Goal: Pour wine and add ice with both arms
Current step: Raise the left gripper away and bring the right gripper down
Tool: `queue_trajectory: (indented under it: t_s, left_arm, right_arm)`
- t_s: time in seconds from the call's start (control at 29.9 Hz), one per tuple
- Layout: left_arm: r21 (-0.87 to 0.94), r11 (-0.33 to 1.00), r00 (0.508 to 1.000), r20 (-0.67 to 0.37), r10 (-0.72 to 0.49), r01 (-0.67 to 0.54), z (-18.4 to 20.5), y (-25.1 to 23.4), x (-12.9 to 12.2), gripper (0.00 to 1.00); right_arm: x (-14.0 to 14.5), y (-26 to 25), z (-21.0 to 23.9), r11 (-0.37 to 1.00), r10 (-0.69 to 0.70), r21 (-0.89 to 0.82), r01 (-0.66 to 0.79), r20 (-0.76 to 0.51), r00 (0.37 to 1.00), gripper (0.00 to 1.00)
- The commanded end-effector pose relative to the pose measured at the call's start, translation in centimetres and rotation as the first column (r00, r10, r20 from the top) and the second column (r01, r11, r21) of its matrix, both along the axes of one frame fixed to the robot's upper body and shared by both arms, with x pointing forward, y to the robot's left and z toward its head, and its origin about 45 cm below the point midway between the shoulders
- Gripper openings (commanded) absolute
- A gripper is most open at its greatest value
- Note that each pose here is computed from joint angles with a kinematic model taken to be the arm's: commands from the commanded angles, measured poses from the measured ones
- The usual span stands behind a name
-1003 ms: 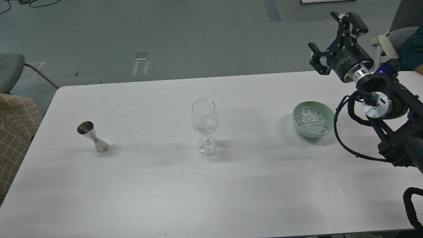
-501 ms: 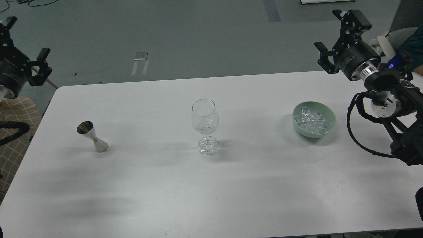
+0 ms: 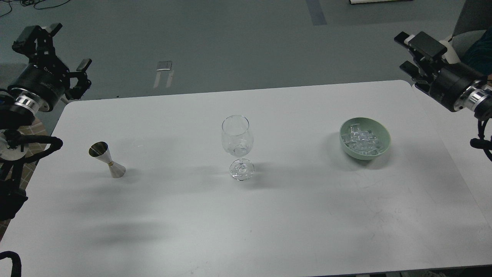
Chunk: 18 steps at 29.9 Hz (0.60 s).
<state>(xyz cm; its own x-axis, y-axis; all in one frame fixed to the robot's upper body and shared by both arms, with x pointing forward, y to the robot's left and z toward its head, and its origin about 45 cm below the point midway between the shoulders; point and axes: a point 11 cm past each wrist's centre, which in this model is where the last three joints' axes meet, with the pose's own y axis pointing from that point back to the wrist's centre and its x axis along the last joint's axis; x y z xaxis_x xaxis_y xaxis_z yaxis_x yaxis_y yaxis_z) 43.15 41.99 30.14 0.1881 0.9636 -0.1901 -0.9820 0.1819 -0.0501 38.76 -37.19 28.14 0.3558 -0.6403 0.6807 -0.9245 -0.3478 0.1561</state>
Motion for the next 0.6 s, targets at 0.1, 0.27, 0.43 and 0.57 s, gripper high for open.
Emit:
queue_trajectory:
  t_s: [0.1, 0.27, 0.43, 0.57]
  left_arm:
    - [-0.022, 1.0, 1.0, -0.007, -0.019, 0.019, -0.9, -1.4, 0.3, 0.98]
    - [-0.033, 0.999, 0.999, -0.013, -0.038, 0.038, -1.6, -2.8, 0.5, 0.98]
    - [-0.046, 0.998, 0.999, -0.012, -0.044, 0.044, -1.8, -3.2, 0.6, 0.98]
    - [-0.046, 0.998, 0.999, -0.01, -0.044, 0.044, -1.8, -3.2, 0.6, 0.98]
  right_arm:
    - [-2.0, -1.8, -2.8, 0.918, 0.024, -0.396, 0.031, 0.132, 0.991, 1.0]
    - [-2.9, -1.3, -6.3, 0.865, 0.05, -0.501, 0.031, 0.148, 0.988, 1.0]
    - [-3.4, -0.4, -10.1, 0.831, 0.057, -0.556, 0.023, 0.126, 0.99, 1.0]
    - [-3.5, 1.4, -11.9, 0.838, 0.077, -0.545, -0.013, 0.096, 0.992, 1.0]
